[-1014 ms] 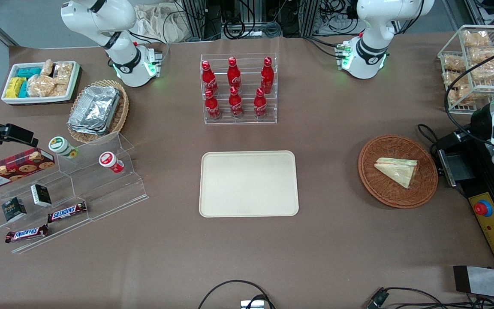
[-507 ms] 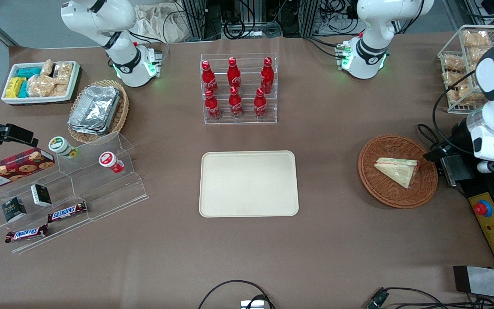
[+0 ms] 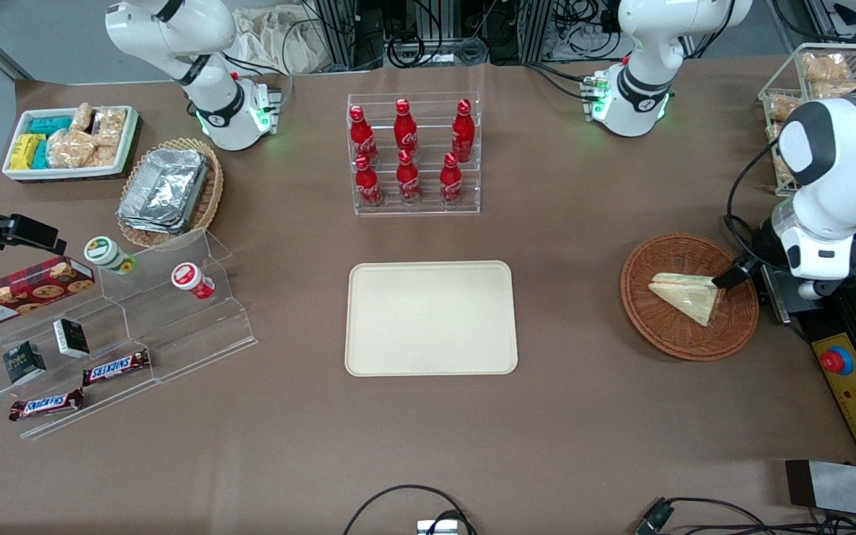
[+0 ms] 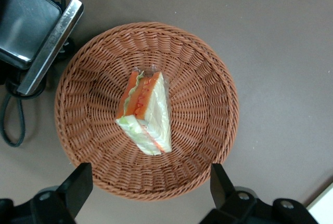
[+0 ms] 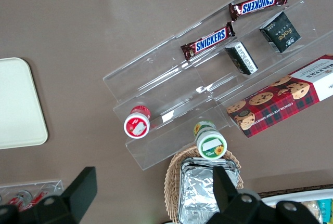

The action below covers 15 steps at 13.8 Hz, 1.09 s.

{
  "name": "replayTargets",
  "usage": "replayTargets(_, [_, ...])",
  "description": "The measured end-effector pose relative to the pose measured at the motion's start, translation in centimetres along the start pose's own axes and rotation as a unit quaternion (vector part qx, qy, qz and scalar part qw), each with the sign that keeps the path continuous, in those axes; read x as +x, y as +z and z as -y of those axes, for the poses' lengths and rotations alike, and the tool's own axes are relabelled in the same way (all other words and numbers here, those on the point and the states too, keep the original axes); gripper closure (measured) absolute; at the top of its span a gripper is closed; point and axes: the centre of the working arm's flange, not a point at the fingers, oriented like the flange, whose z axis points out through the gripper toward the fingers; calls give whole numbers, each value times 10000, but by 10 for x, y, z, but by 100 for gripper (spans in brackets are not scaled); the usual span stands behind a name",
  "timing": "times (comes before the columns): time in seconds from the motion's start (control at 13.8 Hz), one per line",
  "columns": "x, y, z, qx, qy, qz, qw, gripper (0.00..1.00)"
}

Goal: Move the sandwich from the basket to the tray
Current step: 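Lower the open left gripper toward the wrapped sandwich in the basket, then close the left gripper on the sandwich's wrapped edge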

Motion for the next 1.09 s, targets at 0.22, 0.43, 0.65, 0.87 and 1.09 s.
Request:
replayTargets(0.22, [-3, 16, 5, -79, -52, -115, 9999, 0])
replayTargets(0.43, [-6, 41, 16, -200, -142, -277, 9993, 0])
replayTargets(0.65, [-8, 69, 25, -251, -218, -352, 9988, 0])
replayTargets(0.87, [-1, 90, 40, -239, -380, -376, 9983, 0])
replayTargets(1.09, [1, 100, 42, -248, -404, -405, 9981, 0])
